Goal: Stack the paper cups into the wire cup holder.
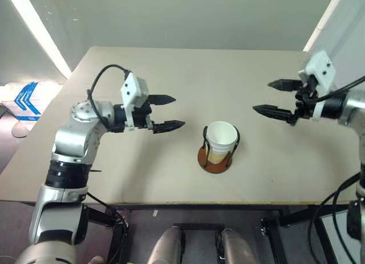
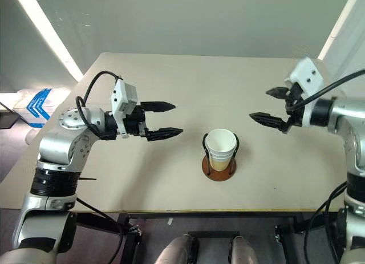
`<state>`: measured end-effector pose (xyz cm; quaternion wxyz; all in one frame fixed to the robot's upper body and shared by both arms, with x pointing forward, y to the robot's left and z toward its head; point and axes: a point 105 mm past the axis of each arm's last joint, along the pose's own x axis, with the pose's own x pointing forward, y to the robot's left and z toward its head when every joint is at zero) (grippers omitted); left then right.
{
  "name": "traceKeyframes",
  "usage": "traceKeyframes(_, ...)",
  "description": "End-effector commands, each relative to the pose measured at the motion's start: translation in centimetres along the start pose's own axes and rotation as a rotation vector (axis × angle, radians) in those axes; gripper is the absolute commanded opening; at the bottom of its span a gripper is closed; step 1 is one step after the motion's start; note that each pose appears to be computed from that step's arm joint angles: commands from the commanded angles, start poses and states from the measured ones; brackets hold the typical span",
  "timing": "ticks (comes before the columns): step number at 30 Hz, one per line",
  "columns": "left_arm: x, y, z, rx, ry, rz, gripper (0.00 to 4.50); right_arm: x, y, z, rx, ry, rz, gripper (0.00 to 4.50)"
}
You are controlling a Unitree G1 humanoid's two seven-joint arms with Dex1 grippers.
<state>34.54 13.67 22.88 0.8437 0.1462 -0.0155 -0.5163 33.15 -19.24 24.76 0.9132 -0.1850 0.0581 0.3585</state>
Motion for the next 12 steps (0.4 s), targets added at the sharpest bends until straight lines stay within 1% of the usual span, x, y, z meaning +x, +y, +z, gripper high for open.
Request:
traceKeyframes(1, -0.7, 0.9, 1.6, 0.032, -0.065, 0.112, 4.50, -0.9, -1.5, 0.6, 0.027, -0.091, -0.150, 4.46)
traceKeyframes(4, -0.9, 1.3, 1.5, 0.016, -0.075, 0.163, 4.50, -0.8, -2.1, -0.2, 0.084, -0.114, -0.211, 4.46)
traceKeyframes(6, -1.3, 1.8, 1.2, -0.003, -0.087, 0.234, 4.50, -0.4, -3.0, -1.6, 0.129, -0.107, -0.294, 4.46)
traceKeyframes(8, -1.7, 2.0, 1.0, -0.010, -0.087, 0.285, 4.50, -0.2, -3.7, -2.2, 0.134, -0.110, -0.340, 4.46)
traceKeyframes(12, -2.0, 2.2, 0.8, -0.019, -0.089, 0.335, 4.50, 0.2, -4.7, -1.6, 0.149, -0.165, -0.371, 4.46)
